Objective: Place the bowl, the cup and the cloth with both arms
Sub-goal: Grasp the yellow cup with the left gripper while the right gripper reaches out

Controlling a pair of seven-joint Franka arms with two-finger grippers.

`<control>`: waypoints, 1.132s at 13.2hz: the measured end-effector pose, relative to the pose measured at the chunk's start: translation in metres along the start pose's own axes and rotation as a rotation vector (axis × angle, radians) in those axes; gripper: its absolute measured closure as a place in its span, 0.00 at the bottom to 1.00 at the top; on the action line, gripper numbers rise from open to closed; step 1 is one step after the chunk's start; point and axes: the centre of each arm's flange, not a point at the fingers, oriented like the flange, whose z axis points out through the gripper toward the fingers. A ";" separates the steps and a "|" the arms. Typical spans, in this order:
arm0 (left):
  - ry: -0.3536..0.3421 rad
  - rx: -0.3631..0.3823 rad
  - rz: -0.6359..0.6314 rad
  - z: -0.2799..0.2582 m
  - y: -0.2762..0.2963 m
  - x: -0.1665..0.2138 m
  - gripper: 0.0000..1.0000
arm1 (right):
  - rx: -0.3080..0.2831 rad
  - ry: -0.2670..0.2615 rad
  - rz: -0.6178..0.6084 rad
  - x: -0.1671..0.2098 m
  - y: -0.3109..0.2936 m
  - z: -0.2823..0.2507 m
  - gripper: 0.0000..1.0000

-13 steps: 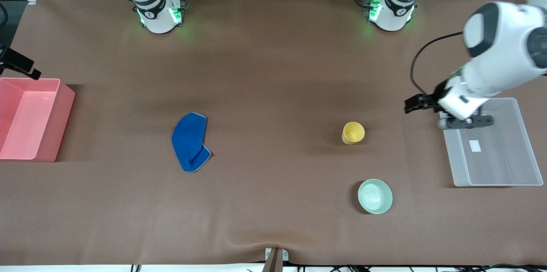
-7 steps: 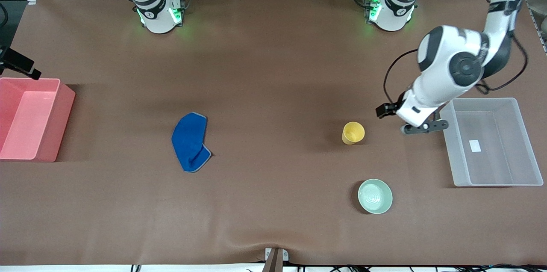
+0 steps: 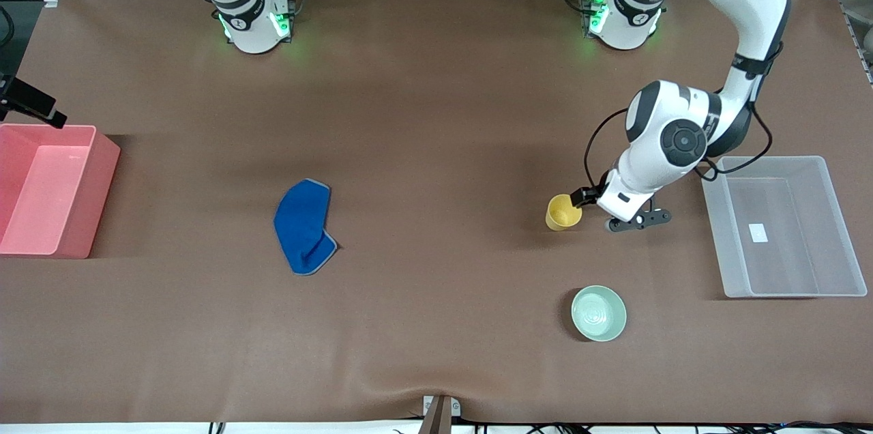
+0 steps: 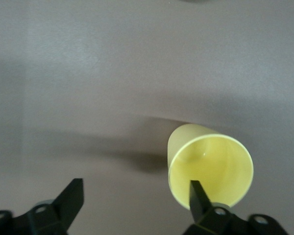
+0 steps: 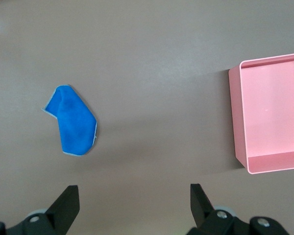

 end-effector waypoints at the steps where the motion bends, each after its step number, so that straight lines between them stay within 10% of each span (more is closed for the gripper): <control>1: 0.006 -0.006 -0.001 0.006 0.000 0.002 0.13 | 0.000 -0.001 0.000 0.000 0.000 0.001 0.00; 9: 0.011 -0.015 -0.052 0.019 0.007 0.001 0.91 | 0.003 -0.043 -0.025 0.011 -0.015 0.023 0.00; 15: 0.014 -0.005 -0.079 -0.025 -0.007 0.028 0.96 | -0.020 -0.198 -0.131 0.042 -0.084 0.116 0.00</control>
